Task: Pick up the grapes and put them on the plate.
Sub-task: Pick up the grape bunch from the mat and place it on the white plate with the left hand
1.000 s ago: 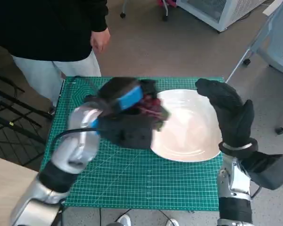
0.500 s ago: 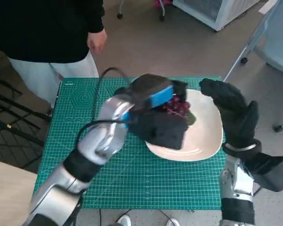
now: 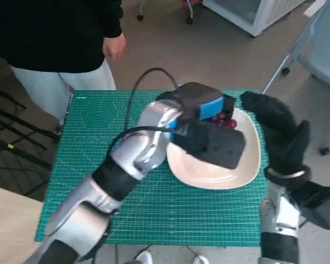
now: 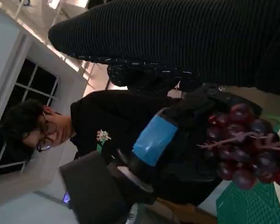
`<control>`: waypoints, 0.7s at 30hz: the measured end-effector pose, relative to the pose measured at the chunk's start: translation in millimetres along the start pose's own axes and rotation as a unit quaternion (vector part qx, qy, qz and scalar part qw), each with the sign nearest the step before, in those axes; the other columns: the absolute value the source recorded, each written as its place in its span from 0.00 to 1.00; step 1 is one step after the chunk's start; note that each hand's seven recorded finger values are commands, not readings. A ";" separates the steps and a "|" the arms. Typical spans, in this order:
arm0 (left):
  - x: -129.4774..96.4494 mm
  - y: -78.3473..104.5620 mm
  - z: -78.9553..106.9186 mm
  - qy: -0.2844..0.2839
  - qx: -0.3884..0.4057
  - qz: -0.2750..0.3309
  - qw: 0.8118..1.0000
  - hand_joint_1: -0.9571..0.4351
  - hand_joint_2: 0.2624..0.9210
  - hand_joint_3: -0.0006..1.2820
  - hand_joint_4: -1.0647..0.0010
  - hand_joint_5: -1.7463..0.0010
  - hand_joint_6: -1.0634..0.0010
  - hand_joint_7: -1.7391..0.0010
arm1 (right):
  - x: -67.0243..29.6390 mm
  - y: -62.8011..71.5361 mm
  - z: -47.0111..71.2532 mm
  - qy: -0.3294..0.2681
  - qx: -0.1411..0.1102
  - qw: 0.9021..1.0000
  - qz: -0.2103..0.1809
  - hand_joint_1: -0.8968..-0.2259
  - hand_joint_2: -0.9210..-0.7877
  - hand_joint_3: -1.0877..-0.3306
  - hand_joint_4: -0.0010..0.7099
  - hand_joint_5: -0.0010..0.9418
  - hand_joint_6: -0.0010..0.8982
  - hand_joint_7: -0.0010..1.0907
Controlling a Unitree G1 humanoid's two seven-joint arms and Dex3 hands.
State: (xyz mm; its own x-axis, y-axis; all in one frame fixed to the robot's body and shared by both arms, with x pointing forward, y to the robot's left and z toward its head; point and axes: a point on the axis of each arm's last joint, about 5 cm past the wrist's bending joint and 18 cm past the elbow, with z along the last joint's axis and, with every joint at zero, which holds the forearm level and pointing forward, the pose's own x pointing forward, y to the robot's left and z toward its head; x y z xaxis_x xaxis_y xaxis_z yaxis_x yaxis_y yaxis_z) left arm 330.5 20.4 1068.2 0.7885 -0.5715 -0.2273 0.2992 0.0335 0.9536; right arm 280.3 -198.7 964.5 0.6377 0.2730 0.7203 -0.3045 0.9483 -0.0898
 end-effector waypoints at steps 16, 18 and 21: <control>4.0 -6.0 -0.4 -0.011 0.004 -0.014 1.000 0.69 1.00 0.16 0.53 0.23 0.53 0.24 | -7.4 -2.1 0.4 -0.003 -0.011 1.000 -0.021 0.60 0.00 0.72 0.32 0.01 0.05 0.36; 4.4 -6.6 -0.7 -0.012 0.003 -0.014 1.000 0.69 1.00 0.16 0.54 0.21 0.52 0.27 | -7.7 -2.0 0.3 -0.003 -0.011 1.000 -0.023 0.59 0.00 0.72 0.32 0.00 0.05 0.35; 5.7 -8.0 -1.5 -0.012 -0.001 -0.019 1.000 0.71 1.00 0.17 0.55 0.18 0.54 0.33 | -8.2 -1.9 0.2 -0.002 -0.011 1.000 -0.024 0.59 0.00 0.73 0.32 0.00 0.05 0.35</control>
State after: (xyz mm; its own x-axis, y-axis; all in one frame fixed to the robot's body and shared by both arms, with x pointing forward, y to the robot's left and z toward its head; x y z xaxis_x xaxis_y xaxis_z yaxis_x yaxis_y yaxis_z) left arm 333.4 18.1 1059.0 0.7641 -0.5914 -0.2577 0.3295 0.0143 0.9441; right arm 275.6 -202.7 958.9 0.6490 0.2256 0.7266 -0.2568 0.9639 -0.0700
